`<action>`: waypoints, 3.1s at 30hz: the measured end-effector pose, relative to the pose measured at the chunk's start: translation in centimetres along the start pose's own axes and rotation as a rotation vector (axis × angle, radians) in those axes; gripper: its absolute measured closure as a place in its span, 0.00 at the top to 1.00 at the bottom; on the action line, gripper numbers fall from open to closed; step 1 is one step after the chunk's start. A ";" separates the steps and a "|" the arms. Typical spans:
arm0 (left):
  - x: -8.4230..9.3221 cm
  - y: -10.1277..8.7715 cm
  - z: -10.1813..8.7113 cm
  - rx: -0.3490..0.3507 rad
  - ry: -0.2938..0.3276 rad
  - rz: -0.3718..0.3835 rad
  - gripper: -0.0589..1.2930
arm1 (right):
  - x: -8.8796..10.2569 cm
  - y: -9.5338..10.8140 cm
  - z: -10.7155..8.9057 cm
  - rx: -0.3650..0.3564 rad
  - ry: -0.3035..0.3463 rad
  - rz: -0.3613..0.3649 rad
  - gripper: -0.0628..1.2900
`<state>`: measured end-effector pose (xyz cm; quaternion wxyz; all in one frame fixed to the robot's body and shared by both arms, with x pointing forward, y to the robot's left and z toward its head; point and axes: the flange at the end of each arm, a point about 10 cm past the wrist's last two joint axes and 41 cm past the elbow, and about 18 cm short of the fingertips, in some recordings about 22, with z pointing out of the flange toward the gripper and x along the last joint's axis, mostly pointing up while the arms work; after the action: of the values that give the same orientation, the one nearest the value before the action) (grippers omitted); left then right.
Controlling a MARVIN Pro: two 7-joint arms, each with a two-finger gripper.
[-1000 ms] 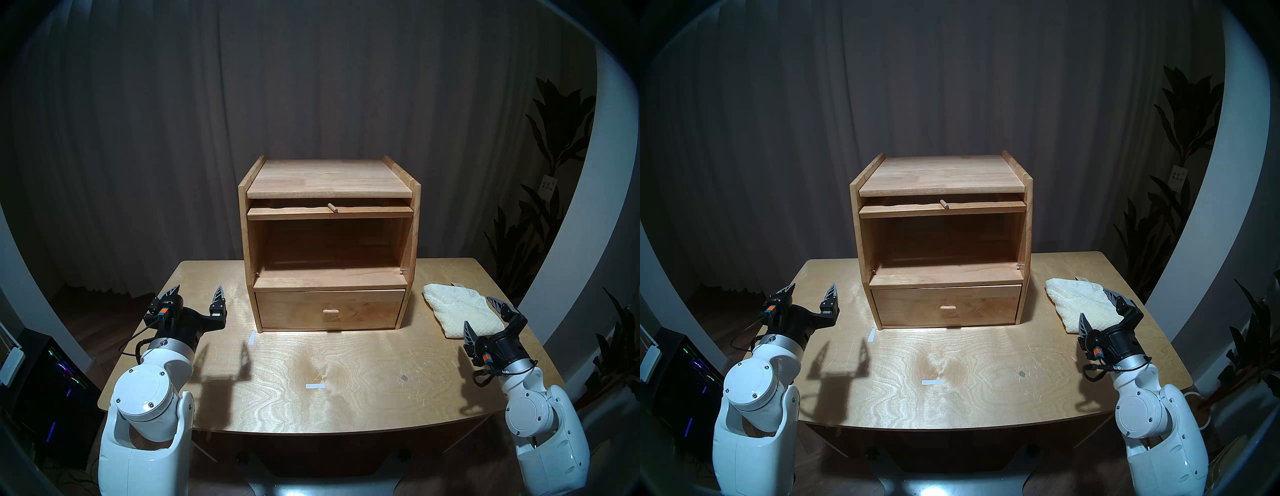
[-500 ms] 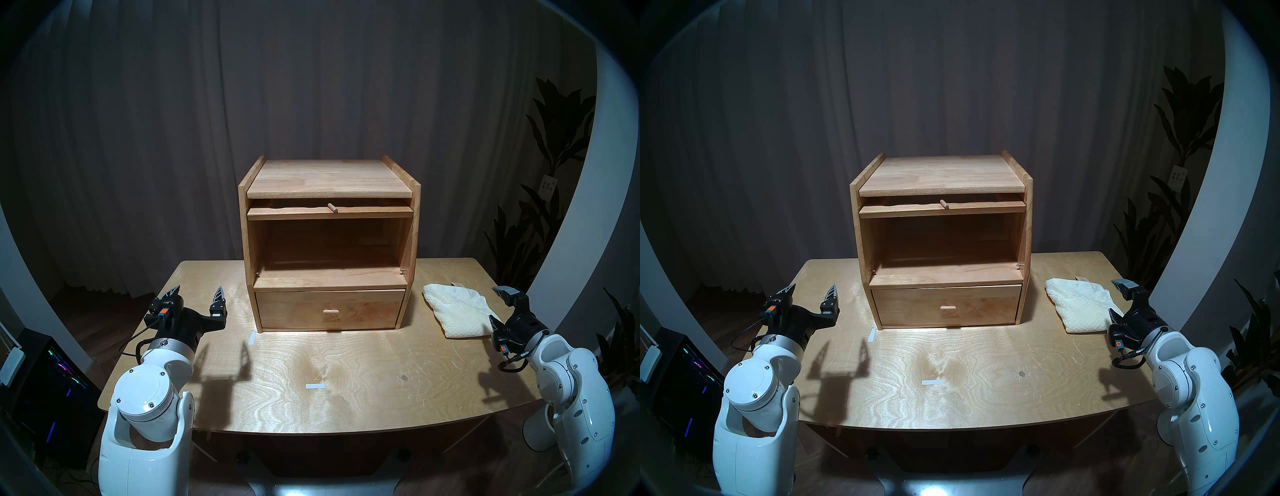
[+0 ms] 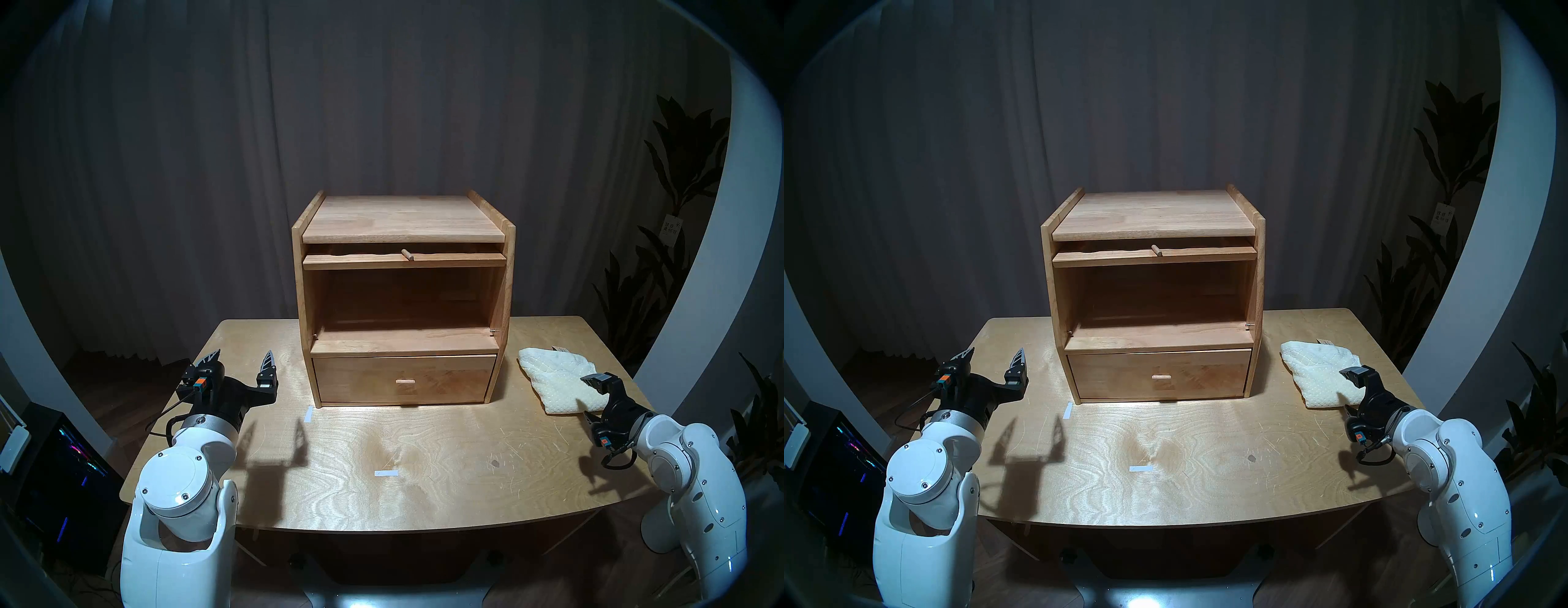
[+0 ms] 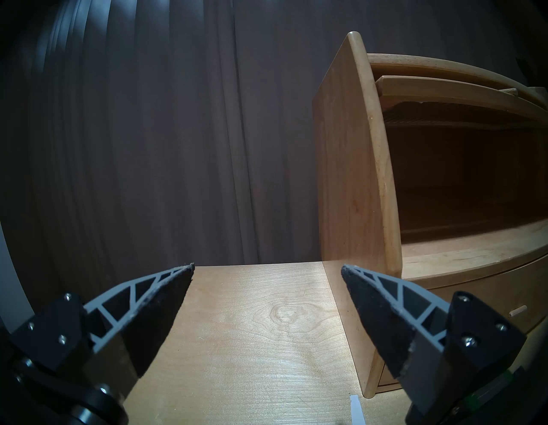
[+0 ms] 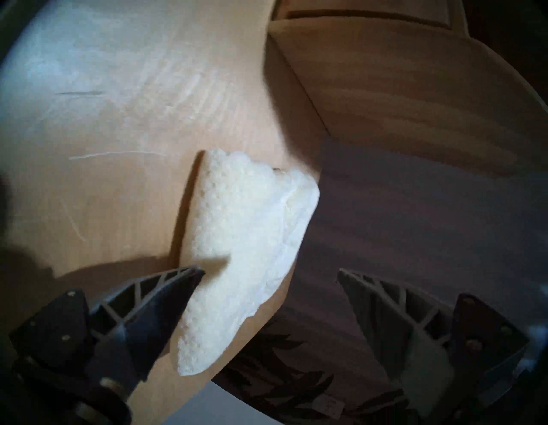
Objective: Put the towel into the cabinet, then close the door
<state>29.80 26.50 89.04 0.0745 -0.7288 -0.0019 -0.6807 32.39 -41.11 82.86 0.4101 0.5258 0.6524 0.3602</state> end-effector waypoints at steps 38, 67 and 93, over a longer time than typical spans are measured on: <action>0.0 0.0 0.0 0.000 0.001 0.000 0.97 | -3.4 -3.0 5.1 0.073 -0.018 -0.054 0.91; -0.1 0.0 0.0 -0.001 -0.002 0.001 0.97 | -0.4 6.7 5.9 -0.407 0.085 0.136 0.04; -0.5 0.0 0.1 -0.002 -0.012 0.003 0.97 | 3.8 16.9 -2.0 -1.018 0.371 0.488 0.04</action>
<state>29.87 26.56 88.57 0.0748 -0.7328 -0.0008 -0.6764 36.74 -34.31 98.31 0.3951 0.3260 0.3187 0.7975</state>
